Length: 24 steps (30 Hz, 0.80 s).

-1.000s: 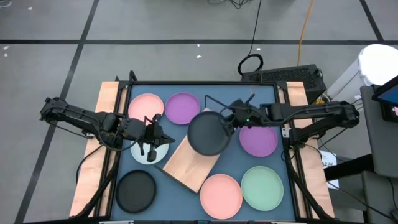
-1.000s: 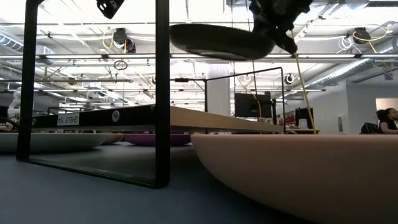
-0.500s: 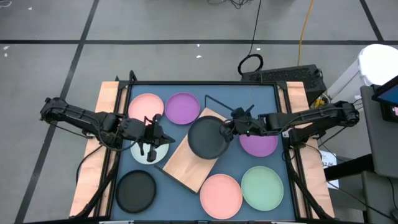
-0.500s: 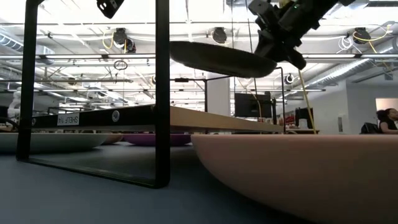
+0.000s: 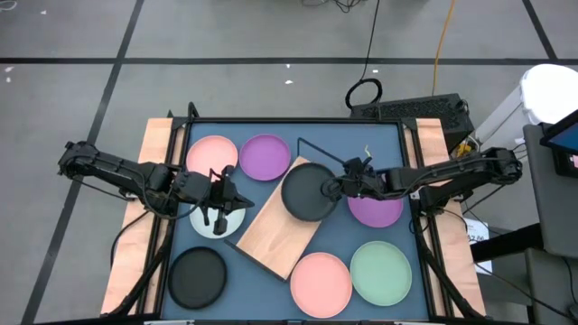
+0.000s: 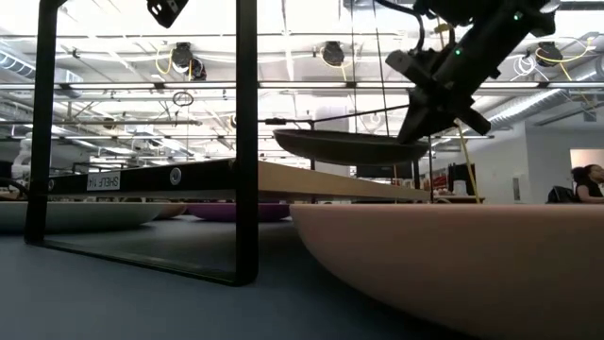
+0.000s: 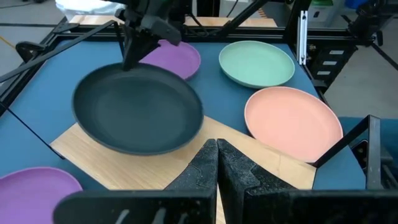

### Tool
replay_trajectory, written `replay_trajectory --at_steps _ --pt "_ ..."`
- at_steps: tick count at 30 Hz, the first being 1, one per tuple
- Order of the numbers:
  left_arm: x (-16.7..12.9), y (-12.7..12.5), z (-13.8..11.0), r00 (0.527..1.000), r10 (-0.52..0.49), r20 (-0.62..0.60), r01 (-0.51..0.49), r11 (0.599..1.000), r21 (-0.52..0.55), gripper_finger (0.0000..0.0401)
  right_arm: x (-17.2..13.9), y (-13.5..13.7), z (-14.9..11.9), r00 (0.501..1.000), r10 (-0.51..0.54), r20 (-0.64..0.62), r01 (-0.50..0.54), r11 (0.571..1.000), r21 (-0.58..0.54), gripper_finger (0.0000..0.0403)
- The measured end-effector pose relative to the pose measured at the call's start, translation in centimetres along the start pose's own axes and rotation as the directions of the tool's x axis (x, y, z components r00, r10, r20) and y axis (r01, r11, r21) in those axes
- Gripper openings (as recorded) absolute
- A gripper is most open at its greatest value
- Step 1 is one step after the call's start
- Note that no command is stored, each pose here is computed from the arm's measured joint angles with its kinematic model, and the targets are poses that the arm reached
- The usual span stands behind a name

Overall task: Place and stack plates onto a shelf
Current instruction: Put the top black plate on the shelf

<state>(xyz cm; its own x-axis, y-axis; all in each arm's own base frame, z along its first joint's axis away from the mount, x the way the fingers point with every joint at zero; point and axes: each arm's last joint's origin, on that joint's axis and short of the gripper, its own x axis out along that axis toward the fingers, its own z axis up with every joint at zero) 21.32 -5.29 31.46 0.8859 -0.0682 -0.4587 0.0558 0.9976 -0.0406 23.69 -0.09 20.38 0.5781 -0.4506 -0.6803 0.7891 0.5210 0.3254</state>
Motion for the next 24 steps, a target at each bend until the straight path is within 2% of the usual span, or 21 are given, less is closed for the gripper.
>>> replay_trajectory --at_steps 4,12,24 --pt "0.0 0.0 0.0 1.000 0.000 0.000 0.000 1.000 0.007 0.0003 0.6 -0.5 -0.3 1.000 0.012 0.015 -0.012 1.000 0.021 0.0000" --pt "0.0 0.0 0.0 1.000 0.000 0.000 0.000 1.000 0.007 0.0003 1.3 -1.6 -0.7 0.999 -0.032 0.030 0.030 0.998 0.061 0.0005" --pt "0.0 0.0 0.0 1.000 0.000 0.001 0.000 1.000 0.006 0.0003 1.9 -2.2 -0.8 0.996 -0.036 0.077 0.033 0.998 0.044 0.0006"
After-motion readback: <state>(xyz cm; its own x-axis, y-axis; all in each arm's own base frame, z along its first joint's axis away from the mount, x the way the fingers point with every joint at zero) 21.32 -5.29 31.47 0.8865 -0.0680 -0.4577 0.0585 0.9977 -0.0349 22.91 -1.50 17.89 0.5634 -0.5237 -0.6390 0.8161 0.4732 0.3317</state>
